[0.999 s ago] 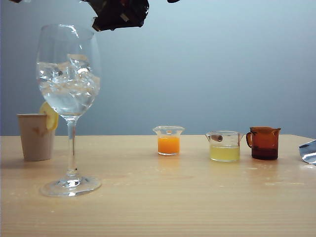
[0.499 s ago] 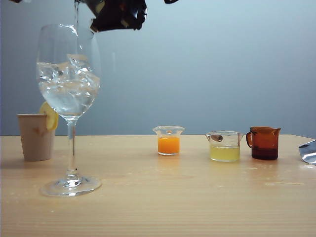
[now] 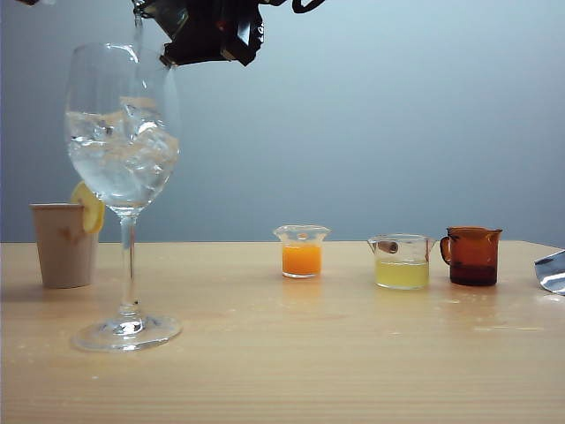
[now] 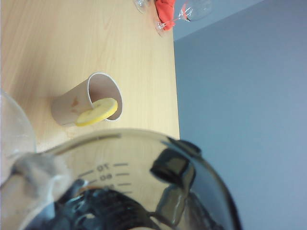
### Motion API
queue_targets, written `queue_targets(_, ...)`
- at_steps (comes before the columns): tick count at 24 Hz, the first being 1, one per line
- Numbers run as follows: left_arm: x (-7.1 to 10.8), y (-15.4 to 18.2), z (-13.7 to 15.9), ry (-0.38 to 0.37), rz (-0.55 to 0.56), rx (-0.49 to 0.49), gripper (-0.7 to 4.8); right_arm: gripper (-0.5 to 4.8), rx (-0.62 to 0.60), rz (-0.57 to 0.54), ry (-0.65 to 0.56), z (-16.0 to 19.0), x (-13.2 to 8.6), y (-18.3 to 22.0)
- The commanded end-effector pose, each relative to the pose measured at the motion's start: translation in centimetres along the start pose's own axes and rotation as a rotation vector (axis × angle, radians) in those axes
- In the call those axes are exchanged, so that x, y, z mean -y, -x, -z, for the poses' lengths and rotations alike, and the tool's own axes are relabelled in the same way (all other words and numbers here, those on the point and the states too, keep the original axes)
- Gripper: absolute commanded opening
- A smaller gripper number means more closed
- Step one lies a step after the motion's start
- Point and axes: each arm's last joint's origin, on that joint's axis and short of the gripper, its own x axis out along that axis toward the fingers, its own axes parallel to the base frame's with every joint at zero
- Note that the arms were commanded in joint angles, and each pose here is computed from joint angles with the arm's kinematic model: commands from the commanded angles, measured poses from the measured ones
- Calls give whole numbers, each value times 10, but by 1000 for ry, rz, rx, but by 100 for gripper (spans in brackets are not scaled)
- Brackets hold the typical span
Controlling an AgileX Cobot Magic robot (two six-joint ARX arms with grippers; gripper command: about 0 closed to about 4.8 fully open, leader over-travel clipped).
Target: Pick up the first measuring cup from the left, pour the coconut rum inside into the goblet, and finally put the measuring cup back in its original place.
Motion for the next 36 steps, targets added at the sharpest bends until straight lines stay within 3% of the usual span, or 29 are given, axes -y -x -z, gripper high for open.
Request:
queue_targets(1,0,2,-3,-5,-2,20,-3,148,25,44,13,-4,7,3)
queue_targets(36,0,2,-3,-5,-2,20,-3,148,-54,87,200,-13,4,3)
